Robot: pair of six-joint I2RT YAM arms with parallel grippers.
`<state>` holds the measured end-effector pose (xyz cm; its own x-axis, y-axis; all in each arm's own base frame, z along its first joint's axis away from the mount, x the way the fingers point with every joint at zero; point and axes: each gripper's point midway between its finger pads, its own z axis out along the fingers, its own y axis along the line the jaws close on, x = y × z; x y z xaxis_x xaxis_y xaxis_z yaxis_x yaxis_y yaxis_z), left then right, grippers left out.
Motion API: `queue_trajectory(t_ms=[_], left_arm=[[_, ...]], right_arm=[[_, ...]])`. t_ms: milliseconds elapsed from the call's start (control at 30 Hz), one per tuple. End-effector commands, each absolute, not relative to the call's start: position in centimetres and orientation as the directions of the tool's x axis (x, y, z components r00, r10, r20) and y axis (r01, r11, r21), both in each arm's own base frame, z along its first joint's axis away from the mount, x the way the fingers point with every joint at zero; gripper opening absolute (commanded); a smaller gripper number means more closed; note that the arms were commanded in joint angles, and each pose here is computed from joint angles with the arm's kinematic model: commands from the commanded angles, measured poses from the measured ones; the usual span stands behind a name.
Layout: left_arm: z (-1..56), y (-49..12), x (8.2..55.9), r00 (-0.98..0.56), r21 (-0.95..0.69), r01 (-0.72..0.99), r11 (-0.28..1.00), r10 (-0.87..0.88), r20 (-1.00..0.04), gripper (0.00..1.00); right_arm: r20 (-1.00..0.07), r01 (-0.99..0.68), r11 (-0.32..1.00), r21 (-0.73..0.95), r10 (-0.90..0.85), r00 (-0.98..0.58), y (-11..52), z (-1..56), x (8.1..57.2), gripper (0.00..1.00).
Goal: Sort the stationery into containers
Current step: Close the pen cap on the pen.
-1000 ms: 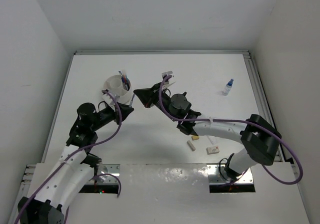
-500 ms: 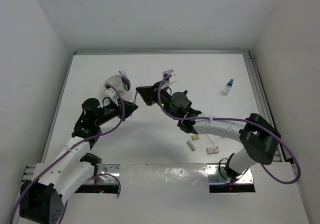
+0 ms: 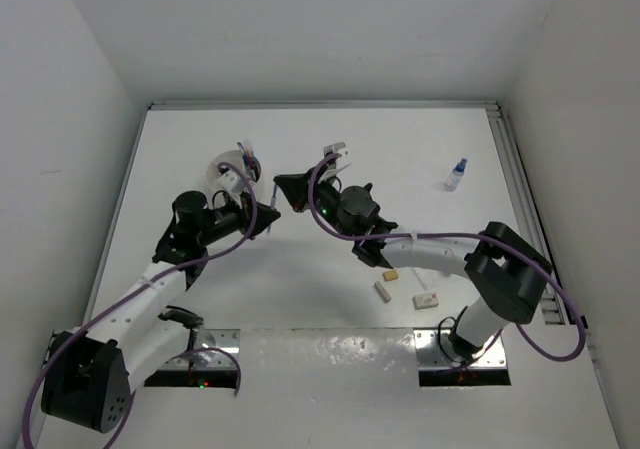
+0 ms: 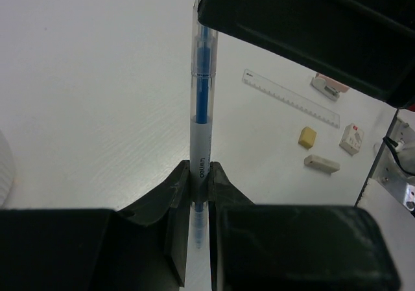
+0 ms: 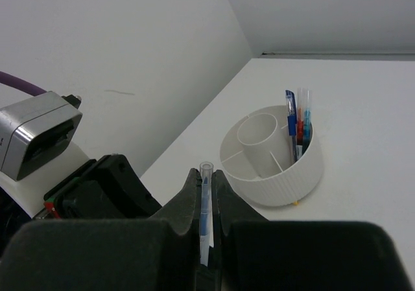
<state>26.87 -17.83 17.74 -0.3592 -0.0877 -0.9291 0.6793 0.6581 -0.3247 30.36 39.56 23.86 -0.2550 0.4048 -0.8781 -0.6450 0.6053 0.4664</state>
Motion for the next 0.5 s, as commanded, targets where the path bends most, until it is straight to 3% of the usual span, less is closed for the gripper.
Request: queue_trajectory(t_ms=[0, 467], left_arm=[[30.0, -15.8, 30.5, 0.080, -0.117, 0.669, 0.734, -0.227, -0.971, 0.00], [31.2, -14.3, 31.7, 0.159, -0.083, 0.617, 0.782, -0.227, -0.961, 0.00]], right_arm=[[-0.859, -0.695, 0.570, 0.439, 0.038, -0.511, 41.0, 11.7, 23.9, 0.00], [-0.826, -0.721, 0.553, 0.417, -0.100, -0.554, 41.6, 7.6, 22.2, 0.00]])
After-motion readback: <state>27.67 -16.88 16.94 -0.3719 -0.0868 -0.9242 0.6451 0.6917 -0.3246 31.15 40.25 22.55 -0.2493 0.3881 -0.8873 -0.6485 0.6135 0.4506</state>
